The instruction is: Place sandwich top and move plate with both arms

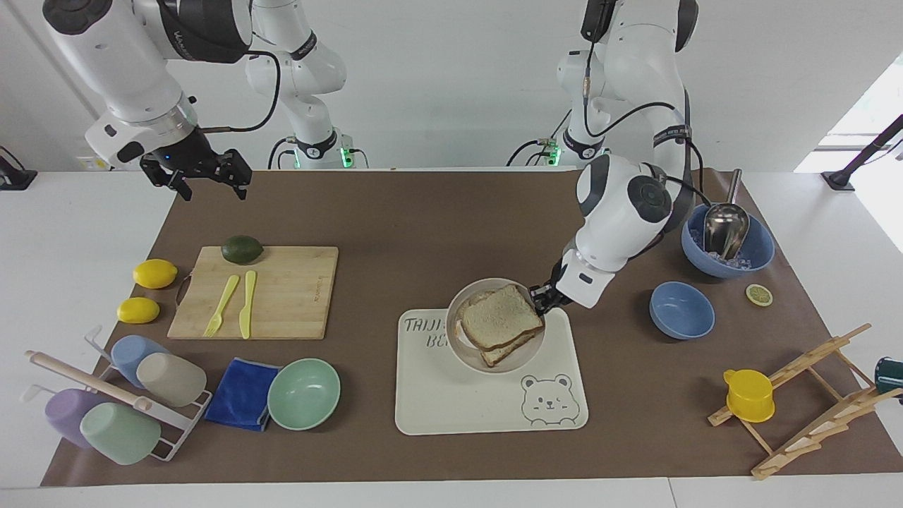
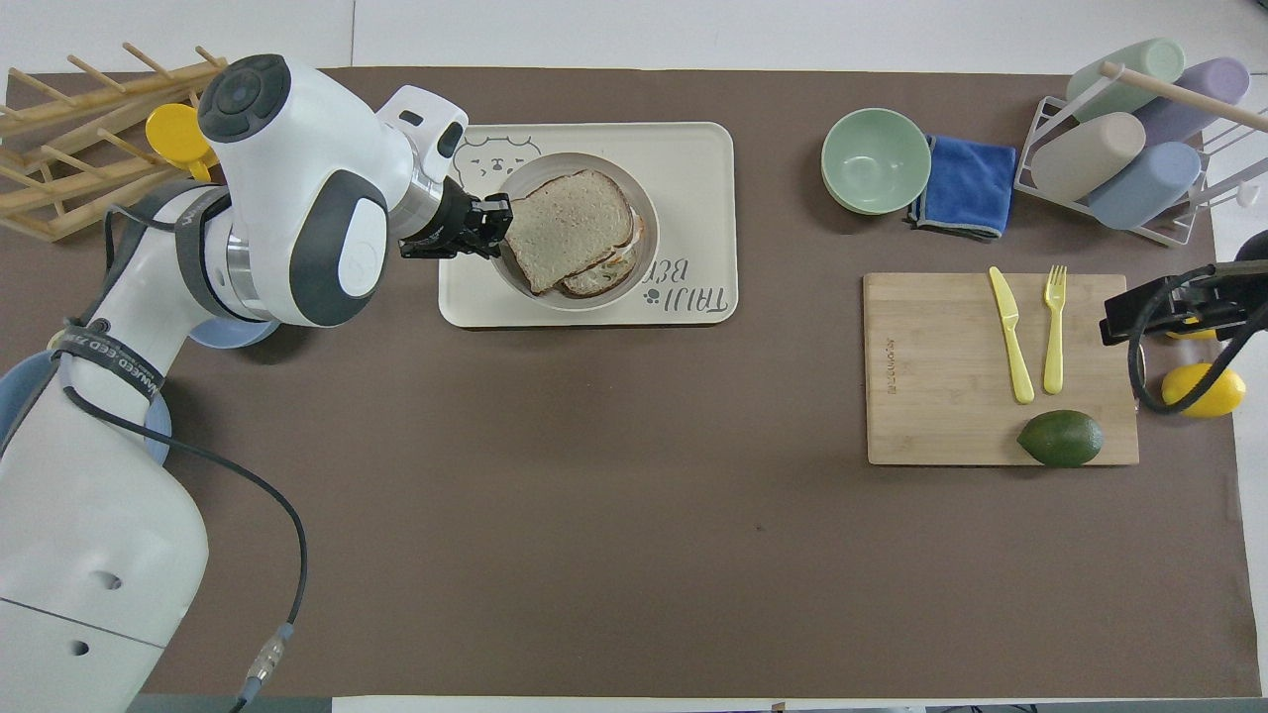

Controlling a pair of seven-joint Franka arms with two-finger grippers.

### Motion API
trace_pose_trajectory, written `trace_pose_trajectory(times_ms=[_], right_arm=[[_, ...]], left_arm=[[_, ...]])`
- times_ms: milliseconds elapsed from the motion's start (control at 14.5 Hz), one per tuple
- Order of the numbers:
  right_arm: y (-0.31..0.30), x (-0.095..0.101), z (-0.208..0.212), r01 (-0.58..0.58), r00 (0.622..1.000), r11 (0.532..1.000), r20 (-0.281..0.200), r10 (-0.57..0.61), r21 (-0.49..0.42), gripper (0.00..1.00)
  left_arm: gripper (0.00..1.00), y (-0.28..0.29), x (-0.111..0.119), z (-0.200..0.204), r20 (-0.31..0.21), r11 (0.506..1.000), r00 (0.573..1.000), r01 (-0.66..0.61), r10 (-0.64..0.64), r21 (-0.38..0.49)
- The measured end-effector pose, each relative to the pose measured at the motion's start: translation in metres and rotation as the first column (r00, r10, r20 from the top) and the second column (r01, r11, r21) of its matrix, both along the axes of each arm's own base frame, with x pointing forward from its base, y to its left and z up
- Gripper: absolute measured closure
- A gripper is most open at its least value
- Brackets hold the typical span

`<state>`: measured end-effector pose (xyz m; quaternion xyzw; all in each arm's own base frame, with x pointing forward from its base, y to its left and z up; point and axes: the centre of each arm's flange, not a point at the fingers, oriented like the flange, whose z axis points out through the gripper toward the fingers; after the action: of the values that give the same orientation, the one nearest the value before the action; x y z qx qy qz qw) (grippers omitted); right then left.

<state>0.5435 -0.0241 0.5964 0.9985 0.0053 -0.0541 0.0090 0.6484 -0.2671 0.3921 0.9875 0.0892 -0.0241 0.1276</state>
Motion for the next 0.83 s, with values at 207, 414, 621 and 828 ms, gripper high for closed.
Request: trace_pose_trajectory(times_ms=[207, 414, 621, 828], right_arm=[[0.000, 0.000, 0.000, 0.000, 1.000, 1.000, 0.000, 0.000, 0.000, 0.00], [0.000, 0.000, 0.000, 0.000, 1.000, 1.000, 0.000, 0.000, 0.000, 0.00], [0.000, 0.000, 0.000, 0.000, 1.000, 1.000, 0.000, 0.000, 0.000, 0.00], [0.000, 0.000, 0.000, 0.000, 1.000, 1.000, 0.000, 0.000, 0.000, 0.00]], left_arm=[[0.96, 0.002, 0.014, -0.030, -0.010, 1.000, 1.000, -0.013, 0.013, 0.006], [0.96, -0.001, 0.018, -0.044, 0.003, 1.000, 1.000, -0.007, 0.007, 0.005], [0.96, -0.003, 0.017, -0.050, 0.028, 1.000, 1.000, 0.004, -0.004, 0.000], [0.96, -0.002, 0.016, -0.058, 0.040, 1.000, 0.999, 0.022, -0.022, 0.002]])
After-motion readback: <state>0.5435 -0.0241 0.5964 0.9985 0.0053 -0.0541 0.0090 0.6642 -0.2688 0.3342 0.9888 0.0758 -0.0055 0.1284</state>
